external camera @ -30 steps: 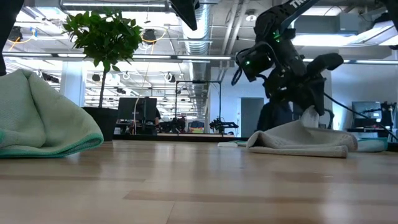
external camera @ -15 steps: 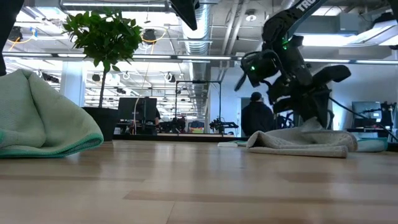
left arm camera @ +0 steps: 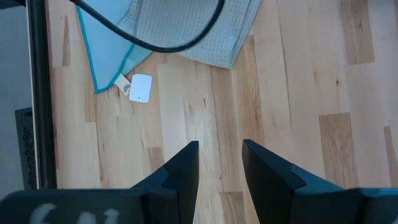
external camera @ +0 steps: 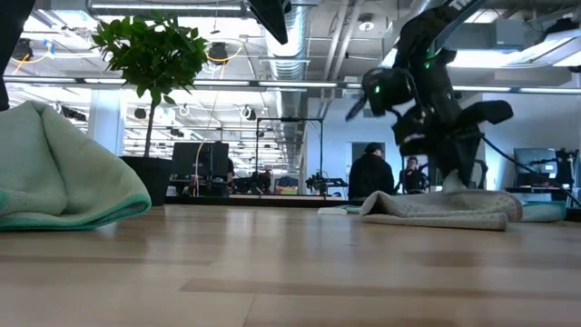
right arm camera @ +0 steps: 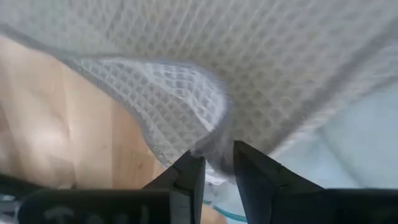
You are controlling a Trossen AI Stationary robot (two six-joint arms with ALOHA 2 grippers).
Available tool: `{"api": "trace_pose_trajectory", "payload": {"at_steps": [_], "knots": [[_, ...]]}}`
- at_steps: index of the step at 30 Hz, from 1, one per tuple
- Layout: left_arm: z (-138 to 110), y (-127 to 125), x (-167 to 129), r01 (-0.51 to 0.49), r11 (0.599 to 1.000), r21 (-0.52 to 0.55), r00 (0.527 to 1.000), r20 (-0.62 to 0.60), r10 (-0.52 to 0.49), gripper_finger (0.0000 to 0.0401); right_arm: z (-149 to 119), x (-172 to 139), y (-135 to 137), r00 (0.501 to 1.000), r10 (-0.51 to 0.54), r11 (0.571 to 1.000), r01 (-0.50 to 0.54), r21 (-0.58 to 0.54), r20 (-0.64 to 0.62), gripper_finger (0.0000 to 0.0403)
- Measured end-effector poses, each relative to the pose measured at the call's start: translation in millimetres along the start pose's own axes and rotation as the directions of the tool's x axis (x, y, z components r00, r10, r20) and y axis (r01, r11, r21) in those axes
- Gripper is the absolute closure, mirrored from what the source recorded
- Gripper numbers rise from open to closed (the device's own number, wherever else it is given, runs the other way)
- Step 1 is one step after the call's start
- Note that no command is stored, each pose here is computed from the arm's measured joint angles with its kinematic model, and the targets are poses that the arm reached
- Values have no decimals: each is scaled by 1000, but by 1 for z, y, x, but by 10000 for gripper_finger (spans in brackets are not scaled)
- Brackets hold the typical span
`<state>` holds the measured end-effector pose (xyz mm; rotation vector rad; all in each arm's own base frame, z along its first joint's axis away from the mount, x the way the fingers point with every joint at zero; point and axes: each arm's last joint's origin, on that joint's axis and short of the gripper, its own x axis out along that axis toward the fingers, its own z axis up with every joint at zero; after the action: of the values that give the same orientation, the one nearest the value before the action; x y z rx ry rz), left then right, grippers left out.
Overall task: Fold microfiber towels
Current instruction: Fold the gray microfiber cloth, then put the gray microfiber cloth into the bin
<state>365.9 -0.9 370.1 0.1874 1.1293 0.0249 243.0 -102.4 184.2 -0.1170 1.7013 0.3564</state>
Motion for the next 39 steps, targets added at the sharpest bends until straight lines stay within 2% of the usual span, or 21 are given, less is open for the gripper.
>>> {"api": "trace_pose_trajectory", "payload": {"at_steps": [7, 14, 20, 24, 28, 31, 36, 39], "knots": [[0, 0, 0, 0, 1000, 0, 1000, 1, 0, 285, -14, -28, 12, 991, -84, 996, 84, 1, 102, 297], [0, 0, 0, 0, 1000, -10, 1000, 1, 0, 285, -20, -38, 24, 990, -85, 995, 90, -44, 113, 297], [-2, 1, 5, -1, 995, -100, 1000, -9, 0, 285, -32, -53, 36, 980, -121, 991, 110, 71, 160, 297], [-6, -2, 26, 1, 998, -55, 999, -36, -3, 285, -40, -68, 54, 954, -178, 977, 141, 161, 241, 297], [-7, -4, 44, 0, 1000, -21, 1000, -21, -1, 285, -40, -77, 73, 929, -159, 974, 92, 206, 335, 297], [-8, -5, 47, -2, 999, -38, 1000, -19, 2, 285, -35, -79, 91, 926, -141, 985, 96, 141, 350, 297], [-8, -4, 47, -25, 997, -68, 999, -23, 24, 285, -29, -80, 128, 919, -112, 991, 134, -32, 377, 297], [-11, -5, 45, -24, 997, -74, 998, -58, 20, 285, -27, -80, 154, 915, -105, 986, 147, -79, 391, 297]]}}
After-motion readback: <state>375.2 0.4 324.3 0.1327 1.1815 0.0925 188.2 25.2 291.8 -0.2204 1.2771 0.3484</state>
